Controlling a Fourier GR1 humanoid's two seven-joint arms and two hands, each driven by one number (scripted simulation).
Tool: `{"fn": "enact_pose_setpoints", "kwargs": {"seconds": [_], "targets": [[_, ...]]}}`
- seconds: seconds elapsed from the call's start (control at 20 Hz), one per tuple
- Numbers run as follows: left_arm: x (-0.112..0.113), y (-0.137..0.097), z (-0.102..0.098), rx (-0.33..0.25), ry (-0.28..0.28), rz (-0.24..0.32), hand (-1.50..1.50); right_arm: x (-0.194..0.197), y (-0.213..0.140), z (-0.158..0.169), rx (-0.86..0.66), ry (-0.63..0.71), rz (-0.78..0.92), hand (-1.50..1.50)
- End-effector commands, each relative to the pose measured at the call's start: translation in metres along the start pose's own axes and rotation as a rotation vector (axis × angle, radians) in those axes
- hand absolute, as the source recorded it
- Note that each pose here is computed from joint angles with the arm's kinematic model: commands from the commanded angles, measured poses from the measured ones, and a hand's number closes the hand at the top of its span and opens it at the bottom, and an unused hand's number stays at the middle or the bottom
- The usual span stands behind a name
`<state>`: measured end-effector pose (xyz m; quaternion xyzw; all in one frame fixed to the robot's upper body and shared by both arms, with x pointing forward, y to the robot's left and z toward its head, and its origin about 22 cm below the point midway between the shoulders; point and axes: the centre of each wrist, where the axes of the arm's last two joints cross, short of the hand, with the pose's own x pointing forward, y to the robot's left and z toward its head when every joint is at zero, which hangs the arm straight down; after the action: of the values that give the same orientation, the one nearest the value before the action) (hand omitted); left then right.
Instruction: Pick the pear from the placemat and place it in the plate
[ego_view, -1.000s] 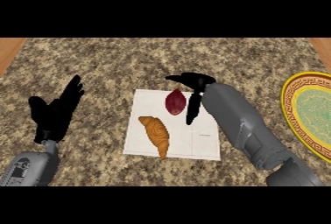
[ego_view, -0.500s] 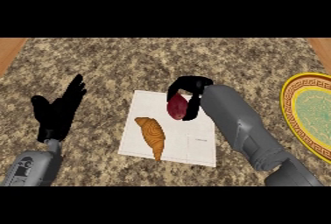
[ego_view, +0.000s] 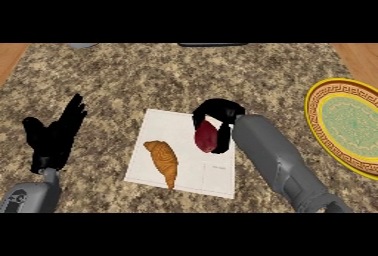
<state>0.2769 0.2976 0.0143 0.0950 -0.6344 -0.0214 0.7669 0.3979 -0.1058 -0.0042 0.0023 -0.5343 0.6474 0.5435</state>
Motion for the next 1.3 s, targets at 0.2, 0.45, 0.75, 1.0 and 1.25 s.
{"fn": "enact_pose_setpoints", "kwargs": {"seconds": [0.2, 0.45, 0.75, 1.0, 1.25], "targets": [[-0.004, 0.023, 0.008, 0.076, 0.028, -0.001, 0.00, -0.044, 0.018, 0.053, -0.260, 0.048, 0.180, 1.50], [-0.017, 0.032, 0.015, 0.109, 0.063, 0.011, 0.00, -0.040, -0.022, 0.090, -0.648, 0.000, 0.210, 1.50], [-0.027, 0.038, 0.030, 0.106, 0.050, -0.001, 0.00, -0.047, -0.053, 0.160, -0.982, 0.088, 0.234, 1.50], [-0.012, 0.016, 0.017, 0.063, 0.013, -0.001, 0.00, -0.052, -0.041, 0.225, -1.061, 0.193, 0.105, 1.50], [0.001, 0.001, 0.013, 0.008, -0.010, 0.010, 0.00, -0.045, -0.026, 0.295, -1.130, 0.286, 0.043, 1.50]]}}
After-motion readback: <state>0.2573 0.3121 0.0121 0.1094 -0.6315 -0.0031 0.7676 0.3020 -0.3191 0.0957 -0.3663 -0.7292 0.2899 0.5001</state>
